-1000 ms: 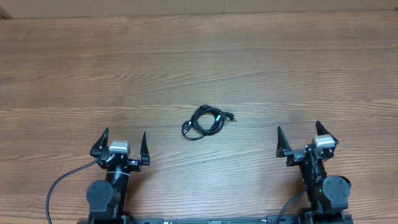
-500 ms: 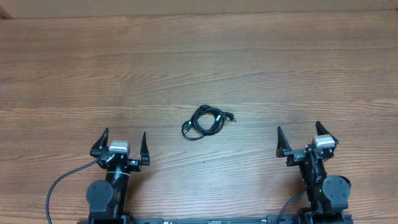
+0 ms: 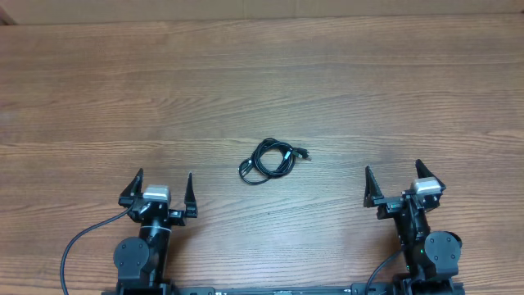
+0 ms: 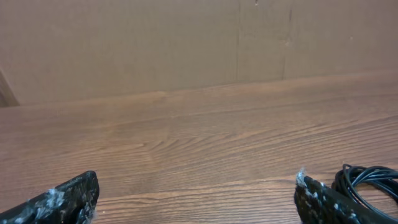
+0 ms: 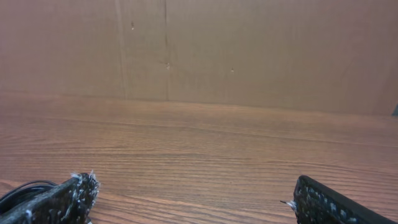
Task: Untangle cables
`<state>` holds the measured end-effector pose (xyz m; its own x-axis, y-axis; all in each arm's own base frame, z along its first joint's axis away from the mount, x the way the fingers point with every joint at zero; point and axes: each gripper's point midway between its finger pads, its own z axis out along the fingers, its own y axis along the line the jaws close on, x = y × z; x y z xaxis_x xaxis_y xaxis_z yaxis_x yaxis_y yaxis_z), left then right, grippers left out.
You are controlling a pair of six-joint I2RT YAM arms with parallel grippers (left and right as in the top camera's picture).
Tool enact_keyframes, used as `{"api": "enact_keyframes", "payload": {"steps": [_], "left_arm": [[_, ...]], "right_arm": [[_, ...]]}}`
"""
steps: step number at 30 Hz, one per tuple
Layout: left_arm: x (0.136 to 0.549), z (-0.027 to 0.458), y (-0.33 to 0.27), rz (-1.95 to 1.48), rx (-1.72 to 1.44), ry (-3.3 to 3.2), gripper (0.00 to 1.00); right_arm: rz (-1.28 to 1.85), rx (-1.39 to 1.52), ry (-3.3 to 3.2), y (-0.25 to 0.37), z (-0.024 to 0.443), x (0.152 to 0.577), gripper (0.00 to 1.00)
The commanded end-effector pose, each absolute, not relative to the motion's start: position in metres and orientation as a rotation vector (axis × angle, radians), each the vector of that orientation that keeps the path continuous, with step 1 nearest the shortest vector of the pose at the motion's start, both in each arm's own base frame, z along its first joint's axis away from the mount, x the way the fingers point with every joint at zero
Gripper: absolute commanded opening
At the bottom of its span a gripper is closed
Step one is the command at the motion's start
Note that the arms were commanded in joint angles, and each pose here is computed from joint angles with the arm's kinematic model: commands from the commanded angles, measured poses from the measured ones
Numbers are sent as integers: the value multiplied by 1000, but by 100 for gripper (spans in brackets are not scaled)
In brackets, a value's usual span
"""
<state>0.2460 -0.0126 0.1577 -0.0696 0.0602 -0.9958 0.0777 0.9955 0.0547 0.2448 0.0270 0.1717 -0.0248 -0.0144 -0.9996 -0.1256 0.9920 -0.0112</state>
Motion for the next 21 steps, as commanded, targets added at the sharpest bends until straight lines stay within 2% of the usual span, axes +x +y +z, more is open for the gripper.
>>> {"api": "enact_keyframes", "payload": {"steps": [1,21], "left_arm": [[246,158,-11,-39,64,1640,100],[253,190,-11,-54,51,1689,100]], "right_arm": [[73,-101,1591,24,170,245,100],[73,-101,1591,24,170,245,100]]}}
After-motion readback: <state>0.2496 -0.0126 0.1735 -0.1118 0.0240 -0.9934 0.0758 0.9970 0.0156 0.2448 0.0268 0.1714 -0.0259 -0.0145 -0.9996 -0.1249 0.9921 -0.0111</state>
